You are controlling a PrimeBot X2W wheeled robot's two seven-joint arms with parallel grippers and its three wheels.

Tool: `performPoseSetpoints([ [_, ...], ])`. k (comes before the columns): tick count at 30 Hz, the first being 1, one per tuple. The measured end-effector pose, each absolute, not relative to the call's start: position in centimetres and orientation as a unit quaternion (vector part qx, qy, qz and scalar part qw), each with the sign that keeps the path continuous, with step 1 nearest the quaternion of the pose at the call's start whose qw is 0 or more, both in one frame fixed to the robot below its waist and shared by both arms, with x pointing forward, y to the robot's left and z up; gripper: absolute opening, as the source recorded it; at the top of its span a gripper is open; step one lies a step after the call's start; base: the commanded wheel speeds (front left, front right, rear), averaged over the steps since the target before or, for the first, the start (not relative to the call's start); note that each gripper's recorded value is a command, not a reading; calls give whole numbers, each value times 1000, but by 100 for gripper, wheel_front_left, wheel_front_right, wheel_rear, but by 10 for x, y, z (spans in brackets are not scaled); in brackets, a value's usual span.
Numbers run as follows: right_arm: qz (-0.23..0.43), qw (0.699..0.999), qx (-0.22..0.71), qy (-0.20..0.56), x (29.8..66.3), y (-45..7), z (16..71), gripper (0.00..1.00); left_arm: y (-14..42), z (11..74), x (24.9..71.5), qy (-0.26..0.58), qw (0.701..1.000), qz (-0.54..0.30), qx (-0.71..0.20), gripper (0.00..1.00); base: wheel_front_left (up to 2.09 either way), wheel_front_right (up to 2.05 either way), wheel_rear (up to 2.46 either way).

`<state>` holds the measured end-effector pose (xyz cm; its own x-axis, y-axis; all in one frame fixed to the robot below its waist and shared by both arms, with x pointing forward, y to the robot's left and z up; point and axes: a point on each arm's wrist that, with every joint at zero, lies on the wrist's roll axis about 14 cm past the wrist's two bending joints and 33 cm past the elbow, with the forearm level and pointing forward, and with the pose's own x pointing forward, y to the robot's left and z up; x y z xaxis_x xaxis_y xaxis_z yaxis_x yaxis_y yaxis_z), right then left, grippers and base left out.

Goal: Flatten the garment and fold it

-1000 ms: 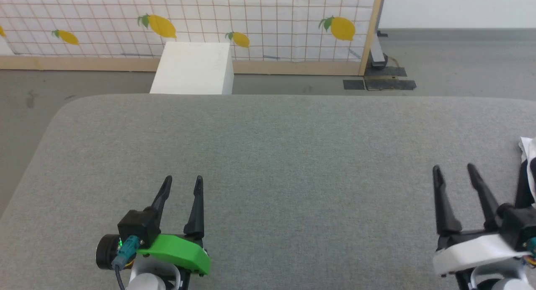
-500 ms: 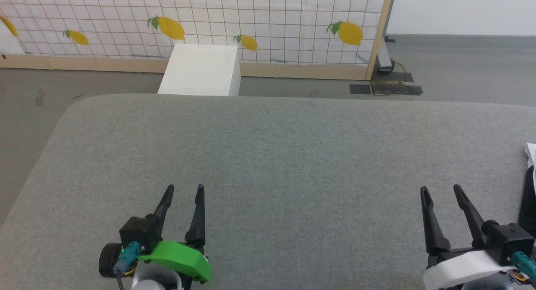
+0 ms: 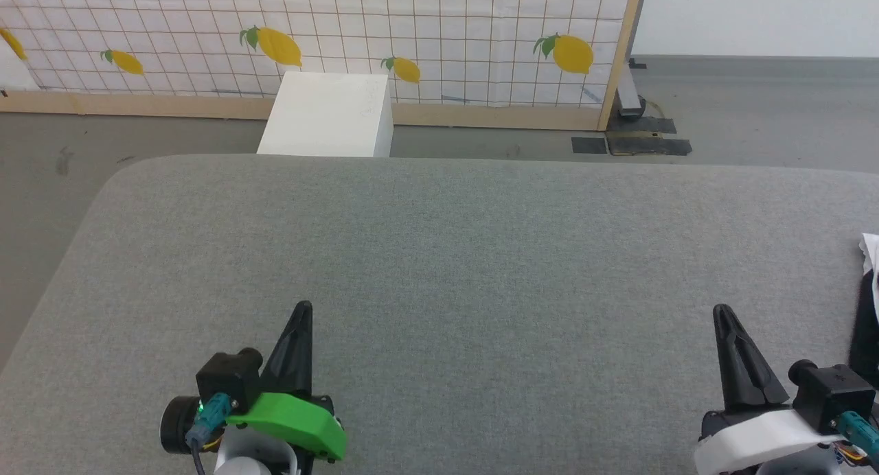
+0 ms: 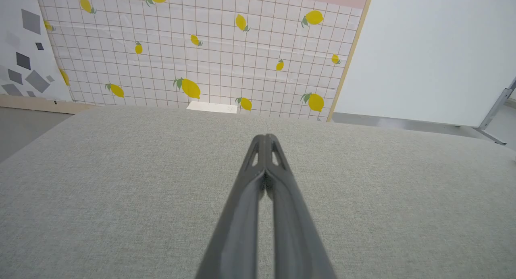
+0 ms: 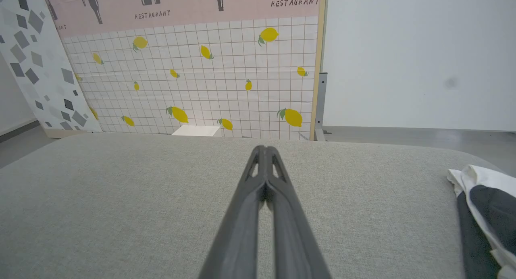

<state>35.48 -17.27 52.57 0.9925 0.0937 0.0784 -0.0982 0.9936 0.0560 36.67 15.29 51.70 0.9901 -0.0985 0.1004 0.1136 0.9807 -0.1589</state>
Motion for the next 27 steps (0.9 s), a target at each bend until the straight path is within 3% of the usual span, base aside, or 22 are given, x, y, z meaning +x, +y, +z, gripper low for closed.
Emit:
performPoseSetpoints([
  [27, 52, 998, 20, -25, 356, -170, 523, 0, 156, 523, 371, -41, 996, -49, -58, 0, 0, 0, 0],
])
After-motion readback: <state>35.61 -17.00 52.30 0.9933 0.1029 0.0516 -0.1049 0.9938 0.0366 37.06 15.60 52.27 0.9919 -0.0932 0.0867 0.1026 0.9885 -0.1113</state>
